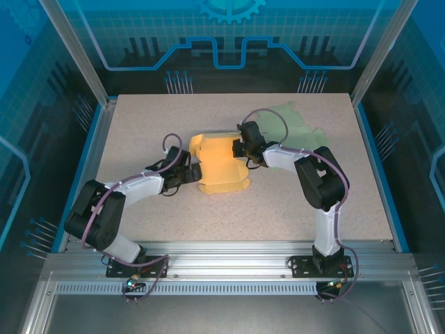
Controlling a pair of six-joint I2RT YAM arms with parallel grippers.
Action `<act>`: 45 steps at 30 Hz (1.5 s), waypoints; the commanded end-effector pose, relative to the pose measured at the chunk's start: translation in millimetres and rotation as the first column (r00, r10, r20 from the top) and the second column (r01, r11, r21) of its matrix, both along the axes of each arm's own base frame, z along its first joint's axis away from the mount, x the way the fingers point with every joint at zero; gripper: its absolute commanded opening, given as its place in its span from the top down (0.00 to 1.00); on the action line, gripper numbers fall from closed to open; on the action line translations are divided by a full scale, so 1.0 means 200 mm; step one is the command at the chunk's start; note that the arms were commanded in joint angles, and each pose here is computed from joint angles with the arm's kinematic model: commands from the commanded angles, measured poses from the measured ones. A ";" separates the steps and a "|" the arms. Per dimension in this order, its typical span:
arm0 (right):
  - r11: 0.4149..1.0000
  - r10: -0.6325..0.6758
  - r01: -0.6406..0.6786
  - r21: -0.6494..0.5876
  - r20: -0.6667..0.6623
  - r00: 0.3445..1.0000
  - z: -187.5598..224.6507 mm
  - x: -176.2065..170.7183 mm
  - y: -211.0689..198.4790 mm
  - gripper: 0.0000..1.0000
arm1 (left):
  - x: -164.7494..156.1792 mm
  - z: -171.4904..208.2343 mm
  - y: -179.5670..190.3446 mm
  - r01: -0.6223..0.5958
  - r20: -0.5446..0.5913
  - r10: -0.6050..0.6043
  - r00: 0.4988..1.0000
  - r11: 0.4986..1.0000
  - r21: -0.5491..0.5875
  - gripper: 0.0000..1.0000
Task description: Fold the paper box
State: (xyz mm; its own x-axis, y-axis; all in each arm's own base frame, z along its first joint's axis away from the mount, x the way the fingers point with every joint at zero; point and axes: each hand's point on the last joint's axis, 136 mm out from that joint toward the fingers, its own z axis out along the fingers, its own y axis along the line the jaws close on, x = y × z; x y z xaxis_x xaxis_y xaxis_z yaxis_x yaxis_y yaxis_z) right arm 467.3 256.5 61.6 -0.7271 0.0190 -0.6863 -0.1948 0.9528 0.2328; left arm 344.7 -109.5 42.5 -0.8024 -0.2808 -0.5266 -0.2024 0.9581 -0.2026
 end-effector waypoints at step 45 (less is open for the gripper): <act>0.999 0.039 -0.039 0.022 -0.008 0.999 -0.02 0.00 0.08 0.87 | 0.34 0.51 0.33 -0.122 0.236 0.103 0.966 0.990 0.066 0.37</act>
State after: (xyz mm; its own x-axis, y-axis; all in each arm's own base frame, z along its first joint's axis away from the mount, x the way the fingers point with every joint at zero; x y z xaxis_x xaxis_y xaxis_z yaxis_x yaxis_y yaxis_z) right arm 468.8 261.6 61.1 -0.7246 0.0136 -0.6890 -0.2132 0.9464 0.2428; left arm 394.9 -44.3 138.4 -0.6126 -0.3848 -0.6903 -0.3143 0.9200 -0.2339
